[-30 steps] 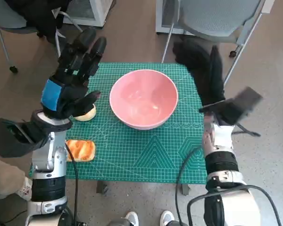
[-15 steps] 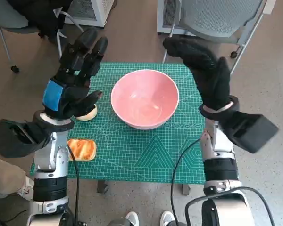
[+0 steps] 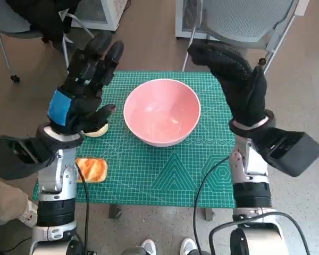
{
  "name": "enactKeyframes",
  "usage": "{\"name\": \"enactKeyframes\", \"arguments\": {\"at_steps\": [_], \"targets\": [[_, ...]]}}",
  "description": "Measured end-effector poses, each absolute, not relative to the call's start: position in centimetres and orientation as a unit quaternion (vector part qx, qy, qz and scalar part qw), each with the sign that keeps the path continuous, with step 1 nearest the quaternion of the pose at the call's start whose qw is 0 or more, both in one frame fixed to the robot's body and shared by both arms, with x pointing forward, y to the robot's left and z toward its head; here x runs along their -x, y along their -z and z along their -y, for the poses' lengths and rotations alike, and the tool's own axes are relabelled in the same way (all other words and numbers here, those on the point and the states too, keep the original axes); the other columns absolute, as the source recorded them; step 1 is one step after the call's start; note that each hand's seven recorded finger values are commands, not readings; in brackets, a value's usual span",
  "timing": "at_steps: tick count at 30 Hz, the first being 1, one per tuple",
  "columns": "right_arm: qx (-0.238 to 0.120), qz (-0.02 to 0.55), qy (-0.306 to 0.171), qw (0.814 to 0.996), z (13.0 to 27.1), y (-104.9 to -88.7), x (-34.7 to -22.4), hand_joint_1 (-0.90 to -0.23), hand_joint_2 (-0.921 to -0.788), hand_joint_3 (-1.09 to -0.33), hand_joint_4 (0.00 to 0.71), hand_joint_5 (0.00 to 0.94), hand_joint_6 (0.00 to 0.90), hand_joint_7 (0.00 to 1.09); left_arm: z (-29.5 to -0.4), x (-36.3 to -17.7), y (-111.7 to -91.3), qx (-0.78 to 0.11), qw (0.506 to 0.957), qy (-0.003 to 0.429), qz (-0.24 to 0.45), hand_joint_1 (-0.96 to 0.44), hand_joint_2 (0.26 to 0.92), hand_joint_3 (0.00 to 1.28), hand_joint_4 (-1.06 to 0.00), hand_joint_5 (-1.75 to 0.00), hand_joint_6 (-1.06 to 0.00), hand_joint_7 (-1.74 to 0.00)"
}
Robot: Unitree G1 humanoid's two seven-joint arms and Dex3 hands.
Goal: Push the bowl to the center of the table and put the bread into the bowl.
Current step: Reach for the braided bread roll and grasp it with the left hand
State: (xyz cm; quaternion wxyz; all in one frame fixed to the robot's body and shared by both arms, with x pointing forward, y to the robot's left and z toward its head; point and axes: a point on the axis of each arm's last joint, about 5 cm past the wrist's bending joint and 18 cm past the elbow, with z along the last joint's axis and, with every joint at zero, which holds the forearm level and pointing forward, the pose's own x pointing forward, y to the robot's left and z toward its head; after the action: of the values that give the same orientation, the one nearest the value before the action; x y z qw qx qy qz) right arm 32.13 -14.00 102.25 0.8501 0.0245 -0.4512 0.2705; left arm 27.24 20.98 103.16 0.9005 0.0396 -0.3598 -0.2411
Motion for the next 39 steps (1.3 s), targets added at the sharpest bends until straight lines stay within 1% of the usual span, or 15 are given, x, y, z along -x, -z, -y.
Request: {"name": "enactKeyframes", "arguments": {"at_steps": [1, 2, 3, 4, 5, 7, 9, 11, 15, 21, 24, 28, 35, 39], "targets": [[-0.025, 0.451, -0.271, 0.85, 14.0, -102.3, -32.1, -0.698, -0.921, -0.825, 0.077, 0.001, 0.104, 0.12, -21.3, -26.9, -103.6, -0.056, 0.898, 0.246, 0.361, -0.7, 0.842, 0.08, -0.03, 0.0, 0.0, -0.28], [-0.025, 0.452, -0.271, 0.85, 14.0, -102.3, -32.1, -0.698, -0.921, -0.824, 0.077, 0.001, 0.103, 0.12, -21.8, -26.4, -104.0, -0.08, 0.896, 0.254, 0.356, -0.71, 0.794, 0.05, -0.02, 0.0, 0.0, -0.23], [-0.024, 0.452, -0.271, 0.849, 14.0, -102.3, -32.1, -0.698, -0.921, -0.824, 0.077, 0.001, 0.103, 0.12, -22.3, -26.0, -104.5, -0.102, 0.895, 0.259, 0.349, -0.71, 0.777, 0.04, -0.01, 0.0, 0.0, -0.22], [-0.024, 0.454, -0.27, 0.849, 14.0, -102.3, -32.1, -0.697, -0.921, -0.824, 0.077, 0.001, 0.102, 0.12, -23.0, -25.5, -105.1, -0.131, 0.894, 0.265, 0.338, -0.69, 0.73, 0.03, -0.01, 0.0, 0.0, -0.19], [-0.023, 0.454, -0.27, 0.849, 14.1, -102.4, -32.0, -0.696, -0.921, -0.824, 0.077, 0.001, 0.101, 0.12, -23.5, -25.2, -105.5, -0.151, 0.893, 0.269, 0.328, -0.68, 0.713, 0.02, -0.01, 0.0, 0.0, -0.19], [-0.022, 0.457, -0.27, 0.847, 14.1, -102.5, -32.0, -0.691, -0.921, -0.824, 0.077, 0.001, 0.098, 0.12, -24.7, -24.2, -106.4, -0.196, 0.893, 0.271, 0.301, -0.58, 0.664, 0.01, 0.0, 0.0, -0.02, -0.18], [-0.022, 0.458, -0.27, 0.847, 14.1, -102.5, -32.0, -0.686, -0.921, -0.825, 0.077, 0.001, 0.095, 0.12, -25.9, -23.0, -107.3, -0.246, 0.893, 0.266, 0.266, -0.5, 0.647, 0.01, 0.0, 0.0, -0.03, -0.19], [-0.021, 0.459, -0.269, 0.846, 14.1, -102.6, -32.0, -0.678, -0.921, -0.826, 0.077, 0.001, 0.091, 0.13, -26.9, -21.8, -108.1, -0.293, 0.891, 0.255, 0.235, -0.43, 0.647, 0.01, 0.0, 0.0, -0.06, -0.2], [-0.02, 0.461, -0.267, 0.846, 14.4, -102.6, -32.0, -0.676, -0.921, -0.825, 0.075, 0.0, 0.086, 0.13, -27.7, -19.3, -109.3, -0.372, 0.882, 0.219, 0.19, -0.39, 0.657, 0.01, 0.0, 0.0, -0.08, -0.22], [-0.023, 0.462, -0.267, 0.845, 14.3, -102.6, -32.0, -0.675, -0.921, -0.826, 0.063, 0.0, 0.079, 0.13, -27.0, -16.2, -110.1, -0.456, 0.86, 0.179, 0.146, -0.37, 0.67, 0.02, 0.0, 0.0, -0.11, -0.23], [-0.025, 0.461, -0.265, 0.847, 14.3, -102.5, -32.0, -0.682, -0.921, -0.828, 0.061, 0.0, 0.078, 0.13, -26.2, -15.1, -110.2, -0.488, 0.848, 0.165, 0.126, -0.36, 0.669, 0.02, -0.01, -0.01, -0.12, -0.24], [-0.029, 0.457, -0.264, 0.849, 14.3, -102.4, -32.0, -0.687, -0.921, -0.829, 0.059, 0.0, 0.075, 0.14, -25.7, -14.6, -109.9, -0.504, 0.842, 0.158, 0.107, -0.35, 0.668, 0.02, -0.03, -0.01, -0.13, -0.23], [-0.033, 0.45, -0.263, 0.853, 14.4, -102.1, -32.1, -0.693, -0.921, -0.83, 0.058, 0.0, 0.071, 0.14, -25.0, -14.7, -109.0, -0.513, 0.842, 0.159, 0.043, -0.33, 0.658, 0.01, -0.04, 0.0, -0.18, -0.15], [-0.035, 0.446, -0.263, 0.855, 14.4, -101.9, -32.2, -0.699, -0.921, -0.83, 0.064, 0.003, 0.069, 0.15, -24.3, -15.0, -108.7, -0.528, 0.834, 0.163, 0.001, -0.26, 0.651, 0.01, -0.05, 0.0, -0.21, -0.09]]}}
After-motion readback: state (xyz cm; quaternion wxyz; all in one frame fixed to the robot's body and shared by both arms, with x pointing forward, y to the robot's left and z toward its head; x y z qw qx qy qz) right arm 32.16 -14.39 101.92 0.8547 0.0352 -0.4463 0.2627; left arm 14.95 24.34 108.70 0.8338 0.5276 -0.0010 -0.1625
